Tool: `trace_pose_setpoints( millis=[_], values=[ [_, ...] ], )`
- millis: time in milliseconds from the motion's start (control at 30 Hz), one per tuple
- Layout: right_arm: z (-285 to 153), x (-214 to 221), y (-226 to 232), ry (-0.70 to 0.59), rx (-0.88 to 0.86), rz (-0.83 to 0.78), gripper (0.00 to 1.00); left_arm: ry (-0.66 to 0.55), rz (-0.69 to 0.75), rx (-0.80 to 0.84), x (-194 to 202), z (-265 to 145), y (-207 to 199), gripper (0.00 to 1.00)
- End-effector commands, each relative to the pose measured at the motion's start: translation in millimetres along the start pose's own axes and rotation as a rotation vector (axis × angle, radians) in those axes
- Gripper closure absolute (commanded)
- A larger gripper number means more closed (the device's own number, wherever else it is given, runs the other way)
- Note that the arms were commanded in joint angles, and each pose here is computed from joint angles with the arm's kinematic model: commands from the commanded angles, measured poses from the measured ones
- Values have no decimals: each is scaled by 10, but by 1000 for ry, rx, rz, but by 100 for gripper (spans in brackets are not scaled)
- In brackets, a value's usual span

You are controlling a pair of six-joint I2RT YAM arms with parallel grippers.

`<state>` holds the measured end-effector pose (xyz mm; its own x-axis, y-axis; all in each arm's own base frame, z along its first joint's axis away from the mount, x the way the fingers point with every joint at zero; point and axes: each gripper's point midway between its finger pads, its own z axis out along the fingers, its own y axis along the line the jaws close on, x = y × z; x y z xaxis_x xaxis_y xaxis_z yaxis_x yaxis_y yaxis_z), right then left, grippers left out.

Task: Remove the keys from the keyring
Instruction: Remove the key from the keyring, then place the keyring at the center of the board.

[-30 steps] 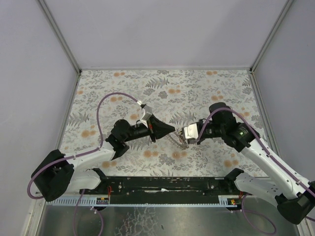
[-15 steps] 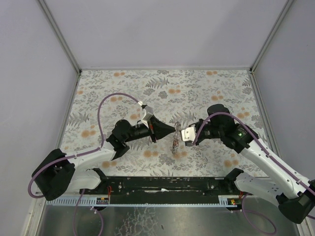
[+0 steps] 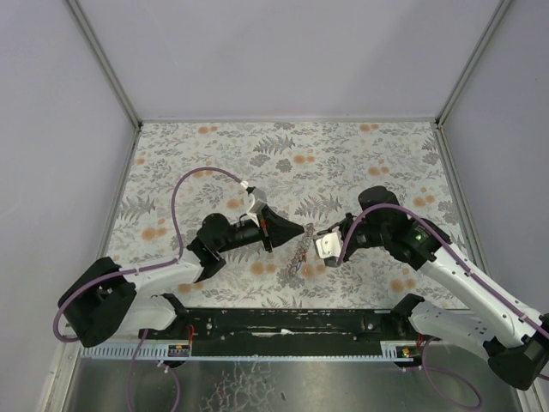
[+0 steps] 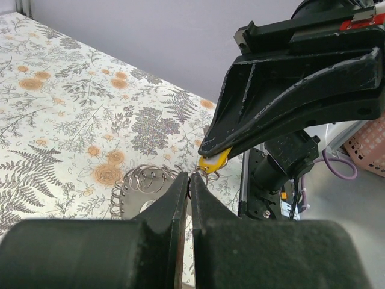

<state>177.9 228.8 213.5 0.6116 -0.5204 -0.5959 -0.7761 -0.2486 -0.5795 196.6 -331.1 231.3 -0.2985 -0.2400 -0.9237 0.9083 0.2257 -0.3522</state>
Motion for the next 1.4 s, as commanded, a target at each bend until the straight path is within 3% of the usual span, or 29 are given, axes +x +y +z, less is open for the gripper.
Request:
trace_pose_setpoints(
  millis=[0,233,333,733,933,1267,1300,1367],
  values=[
    [2,-12,216,-4,-81,2,100,-179,54,-32,-421,21,44,100],
    [96,15,-34,16,33,51,100,-230,-4,-50,-440,-6,67,100],
    [194,-36,303,-8,-105,69,100,-253,-17,-69,-432,-31,104,100],
    [364,342,80,148,-32,-81,100,-305,7,-177,-476,-26,482,100],
    [418,397,445,137,-205,-48,100,-321,-4,-190,-494,-9,594,100],
    [402,423,-194,151,0,-18,100,-347,-41,-174,-434,-1,634,100],
    [408,376,-35,121,-91,-10,100,-353,-45,-175,-435,-2,641,100],
    [409,319,720,138,-382,-61,100,-365,-53,-178,-445,-7,665,100]
  ],
)
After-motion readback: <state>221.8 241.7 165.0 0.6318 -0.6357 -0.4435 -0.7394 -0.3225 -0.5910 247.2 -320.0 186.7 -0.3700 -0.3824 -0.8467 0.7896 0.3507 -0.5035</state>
